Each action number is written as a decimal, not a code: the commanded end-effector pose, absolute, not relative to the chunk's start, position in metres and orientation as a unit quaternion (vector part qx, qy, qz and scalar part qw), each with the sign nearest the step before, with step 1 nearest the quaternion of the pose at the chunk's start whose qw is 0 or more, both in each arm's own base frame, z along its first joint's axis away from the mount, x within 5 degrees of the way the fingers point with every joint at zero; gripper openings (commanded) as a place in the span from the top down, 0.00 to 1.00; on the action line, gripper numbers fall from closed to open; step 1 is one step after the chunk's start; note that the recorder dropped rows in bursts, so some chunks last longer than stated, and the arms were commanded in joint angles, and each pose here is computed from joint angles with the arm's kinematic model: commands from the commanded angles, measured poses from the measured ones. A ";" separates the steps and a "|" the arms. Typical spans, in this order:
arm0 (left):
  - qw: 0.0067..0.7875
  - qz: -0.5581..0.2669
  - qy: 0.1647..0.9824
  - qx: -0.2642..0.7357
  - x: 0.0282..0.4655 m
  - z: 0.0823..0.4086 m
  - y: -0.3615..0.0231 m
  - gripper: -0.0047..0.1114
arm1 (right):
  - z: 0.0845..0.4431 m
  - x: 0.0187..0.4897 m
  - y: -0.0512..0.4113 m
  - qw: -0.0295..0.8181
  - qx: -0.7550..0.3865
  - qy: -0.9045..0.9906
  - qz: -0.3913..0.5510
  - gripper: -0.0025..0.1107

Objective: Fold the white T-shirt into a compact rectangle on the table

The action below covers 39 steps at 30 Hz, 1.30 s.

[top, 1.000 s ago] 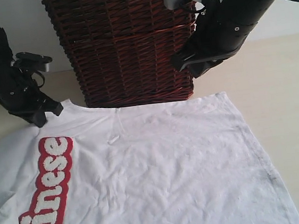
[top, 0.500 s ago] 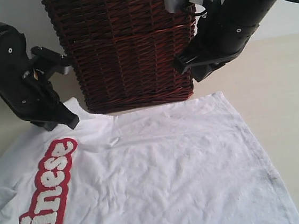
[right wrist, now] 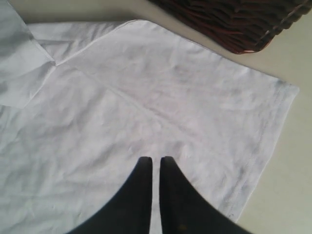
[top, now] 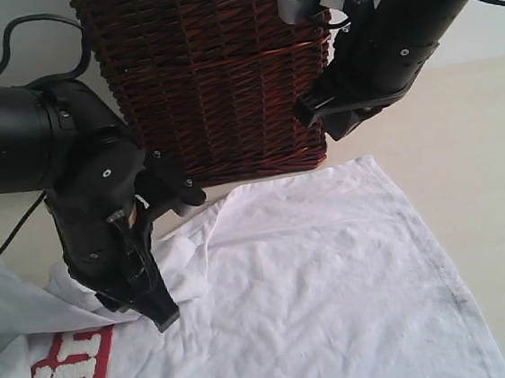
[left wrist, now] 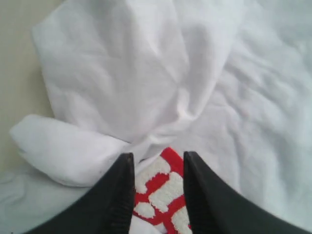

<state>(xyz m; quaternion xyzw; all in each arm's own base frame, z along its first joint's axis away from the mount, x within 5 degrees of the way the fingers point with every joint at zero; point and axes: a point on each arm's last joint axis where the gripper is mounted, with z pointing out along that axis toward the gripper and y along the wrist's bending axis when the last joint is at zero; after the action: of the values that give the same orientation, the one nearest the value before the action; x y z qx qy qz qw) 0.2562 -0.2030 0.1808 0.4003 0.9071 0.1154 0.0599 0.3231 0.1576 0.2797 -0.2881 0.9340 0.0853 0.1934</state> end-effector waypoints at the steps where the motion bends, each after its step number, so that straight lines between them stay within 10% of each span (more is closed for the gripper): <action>1: 0.111 0.148 0.906 0.380 0.260 0.199 -0.197 0.66 | 0.282 0.323 0.158 0.196 -0.290 0.933 0.087 0.91; 8: 0.133 -0.028 0.953 0.270 0.295 0.179 -0.185 0.55 | 0.282 0.323 0.158 0.196 -0.290 0.933 0.087 0.91; 14: 0.159 -0.044 0.973 0.160 0.351 0.154 -0.130 0.55 | 0.282 0.323 0.158 0.201 -0.291 0.931 0.087 0.91; 29: 0.125 -0.128 0.969 0.169 0.379 0.122 -0.129 0.55 | 0.283 0.325 0.159 0.214 -0.298 0.927 0.085 0.91; 39: 0.102 -0.120 0.968 0.194 0.371 0.135 -0.126 0.82 | 0.283 0.325 0.159 0.210 -0.298 0.927 0.085 0.91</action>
<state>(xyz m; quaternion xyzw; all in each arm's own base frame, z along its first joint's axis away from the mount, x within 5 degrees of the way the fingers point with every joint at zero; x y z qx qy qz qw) 0.3722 -0.1278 0.1257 0.1836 0.9697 -0.1236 0.1034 0.3247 0.1582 0.2804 -0.2937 0.9300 0.0844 0.2041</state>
